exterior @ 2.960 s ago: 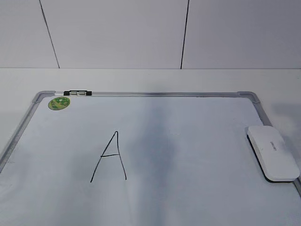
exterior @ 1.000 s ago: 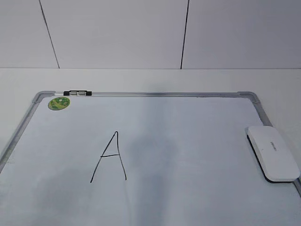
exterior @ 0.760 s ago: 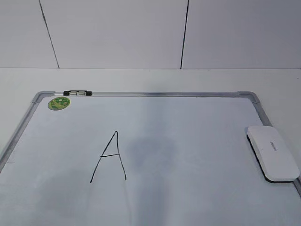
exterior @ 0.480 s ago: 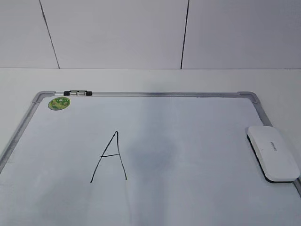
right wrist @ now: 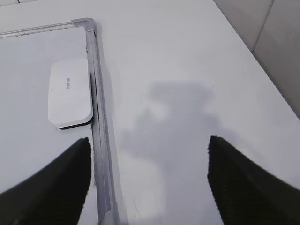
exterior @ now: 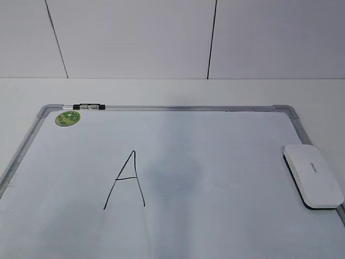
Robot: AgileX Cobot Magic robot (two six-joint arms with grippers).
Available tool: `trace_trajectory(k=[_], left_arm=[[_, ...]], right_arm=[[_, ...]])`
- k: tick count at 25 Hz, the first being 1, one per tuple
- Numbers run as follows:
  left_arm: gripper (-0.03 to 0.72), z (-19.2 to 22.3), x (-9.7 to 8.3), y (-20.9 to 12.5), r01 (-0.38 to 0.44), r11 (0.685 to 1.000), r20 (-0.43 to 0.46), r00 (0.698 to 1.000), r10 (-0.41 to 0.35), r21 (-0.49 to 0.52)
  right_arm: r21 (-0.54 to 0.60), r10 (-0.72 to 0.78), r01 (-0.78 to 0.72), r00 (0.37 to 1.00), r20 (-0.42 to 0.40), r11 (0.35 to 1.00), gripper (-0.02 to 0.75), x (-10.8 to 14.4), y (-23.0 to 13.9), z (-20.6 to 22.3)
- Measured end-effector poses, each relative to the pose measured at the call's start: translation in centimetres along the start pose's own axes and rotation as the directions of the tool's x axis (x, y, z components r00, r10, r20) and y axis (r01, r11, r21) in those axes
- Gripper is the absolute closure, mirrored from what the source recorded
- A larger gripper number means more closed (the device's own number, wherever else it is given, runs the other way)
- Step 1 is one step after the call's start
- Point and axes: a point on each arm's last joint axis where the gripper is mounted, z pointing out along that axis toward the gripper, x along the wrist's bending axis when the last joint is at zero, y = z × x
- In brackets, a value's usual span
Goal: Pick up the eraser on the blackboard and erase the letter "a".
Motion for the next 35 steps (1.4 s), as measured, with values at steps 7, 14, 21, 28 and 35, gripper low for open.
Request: trace_trajectory(k=[7, 14, 21, 28, 35], left_arm=[[0.359, 0.0, 0.0, 0.0, 0.001, 1.0, -0.001, 1.0, -0.001, 0.0], [0.369, 0.0, 0.0, 0.0, 0.001, 1.0, -0.001, 1.0, -0.001, 0.0], [0.373, 0.0, 0.0, 0.0, 0.001, 1.0, -0.001, 1.0, -0.001, 0.0], [0.391, 0.0, 0.0, 0.0, 0.001, 1.0, -0.001, 1.0, -0.001, 0.0], [0.416, 0.0, 0.0, 0.0, 0.001, 1.0, -0.001, 1.0, -0.001, 0.0]], right_arm=[[0.0, 0.0, 0.0, 1.0, 0.0, 1.0, 0.146, 0.0, 0.0, 0.0], [0.0, 0.0, 0.0, 1.0, 0.0, 1.0, 0.146, 0.0, 0.0, 0.0], [0.0, -0.016, 0.016, 1.0, -0.001, 1.0, 0.146, 0.01, 0.0, 0.0], [0.001, -0.059, 0.059, 0.998, -0.034, 0.998, 0.146, 0.31, -0.03, -0.01], [0.001, -0.06, 0.06, 0.998, -0.036, 0.998, 0.146, 0.33, -0.03, -0.01]])
